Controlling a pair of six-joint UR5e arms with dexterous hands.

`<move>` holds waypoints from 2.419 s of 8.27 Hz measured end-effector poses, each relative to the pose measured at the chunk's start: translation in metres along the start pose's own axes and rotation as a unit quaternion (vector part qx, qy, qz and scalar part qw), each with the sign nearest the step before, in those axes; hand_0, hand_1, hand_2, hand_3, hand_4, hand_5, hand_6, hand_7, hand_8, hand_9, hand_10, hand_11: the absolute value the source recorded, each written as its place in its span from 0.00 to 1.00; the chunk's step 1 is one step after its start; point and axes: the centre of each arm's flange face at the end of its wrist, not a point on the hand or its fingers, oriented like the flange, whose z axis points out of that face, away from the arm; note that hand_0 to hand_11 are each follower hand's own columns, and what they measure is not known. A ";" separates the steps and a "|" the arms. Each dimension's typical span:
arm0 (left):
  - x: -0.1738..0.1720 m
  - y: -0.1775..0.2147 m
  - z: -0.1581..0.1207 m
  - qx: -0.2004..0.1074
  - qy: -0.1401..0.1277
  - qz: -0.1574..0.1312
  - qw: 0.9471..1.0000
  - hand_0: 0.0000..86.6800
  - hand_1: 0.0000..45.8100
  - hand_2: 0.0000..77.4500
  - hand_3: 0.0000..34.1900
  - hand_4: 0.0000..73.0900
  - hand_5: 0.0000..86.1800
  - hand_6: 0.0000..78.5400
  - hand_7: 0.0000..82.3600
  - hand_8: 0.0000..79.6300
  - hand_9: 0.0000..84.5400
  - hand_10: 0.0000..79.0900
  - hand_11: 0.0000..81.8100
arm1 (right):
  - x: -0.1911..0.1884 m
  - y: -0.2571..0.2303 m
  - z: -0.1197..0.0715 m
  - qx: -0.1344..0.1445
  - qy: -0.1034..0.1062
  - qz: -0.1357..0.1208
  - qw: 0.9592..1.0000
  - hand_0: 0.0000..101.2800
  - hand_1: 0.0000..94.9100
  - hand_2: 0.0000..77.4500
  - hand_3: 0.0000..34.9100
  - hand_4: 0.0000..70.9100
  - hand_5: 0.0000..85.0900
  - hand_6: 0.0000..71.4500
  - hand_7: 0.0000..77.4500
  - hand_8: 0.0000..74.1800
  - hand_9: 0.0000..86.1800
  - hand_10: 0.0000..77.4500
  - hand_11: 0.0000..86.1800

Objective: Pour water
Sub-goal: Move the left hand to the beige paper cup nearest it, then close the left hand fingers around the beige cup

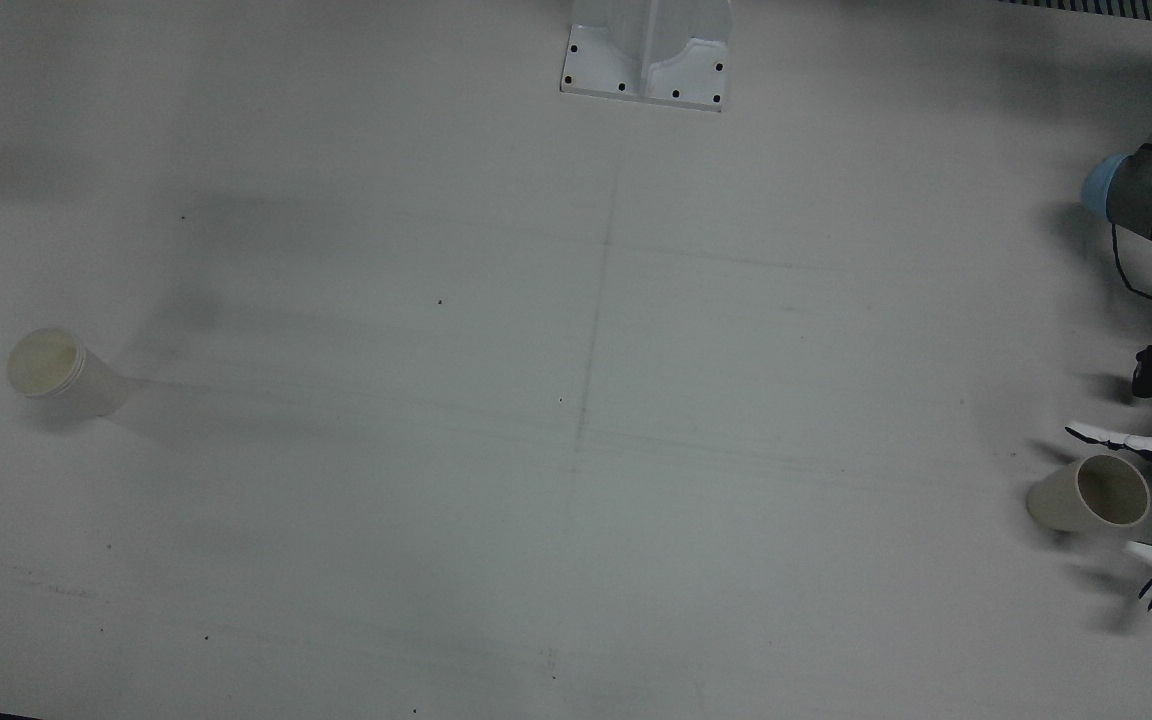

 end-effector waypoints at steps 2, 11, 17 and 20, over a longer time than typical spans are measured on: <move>-0.008 0.008 0.004 0.000 -0.005 0.000 1.000 0.76 0.30 0.01 0.00 0.23 0.53 0.12 0.19 0.12 0.10 0.12 0.19 | 0.000 -0.001 -0.001 0.002 0.000 0.000 1.000 0.52 0.06 0.00 0.00 0.53 0.49 0.20 0.31 0.27 0.26 0.15 0.18; -0.024 0.029 0.018 0.004 -0.009 0.001 1.000 0.77 0.30 0.01 0.01 0.29 0.54 0.13 0.20 0.12 0.11 0.12 0.20 | -0.001 -0.006 -0.006 0.006 -0.001 0.002 1.000 0.52 0.06 0.00 0.00 0.51 0.47 0.18 0.27 0.27 0.26 0.14 0.18; -0.032 0.037 0.017 0.005 -0.010 -0.002 1.000 0.78 0.30 0.01 0.01 0.37 0.63 0.12 0.19 0.12 0.10 0.12 0.19 | 0.000 -0.013 -0.016 0.014 -0.001 0.003 1.000 0.51 0.06 0.00 0.00 0.51 0.47 0.18 0.28 0.27 0.26 0.14 0.18; -0.030 0.039 0.017 0.011 -0.006 -0.002 1.000 0.84 0.30 0.01 0.00 0.44 0.67 0.14 0.17 0.12 0.10 0.14 0.23 | 0.000 -0.013 -0.017 0.014 -0.001 0.004 1.000 0.52 0.06 0.00 0.00 0.51 0.47 0.18 0.28 0.27 0.26 0.14 0.18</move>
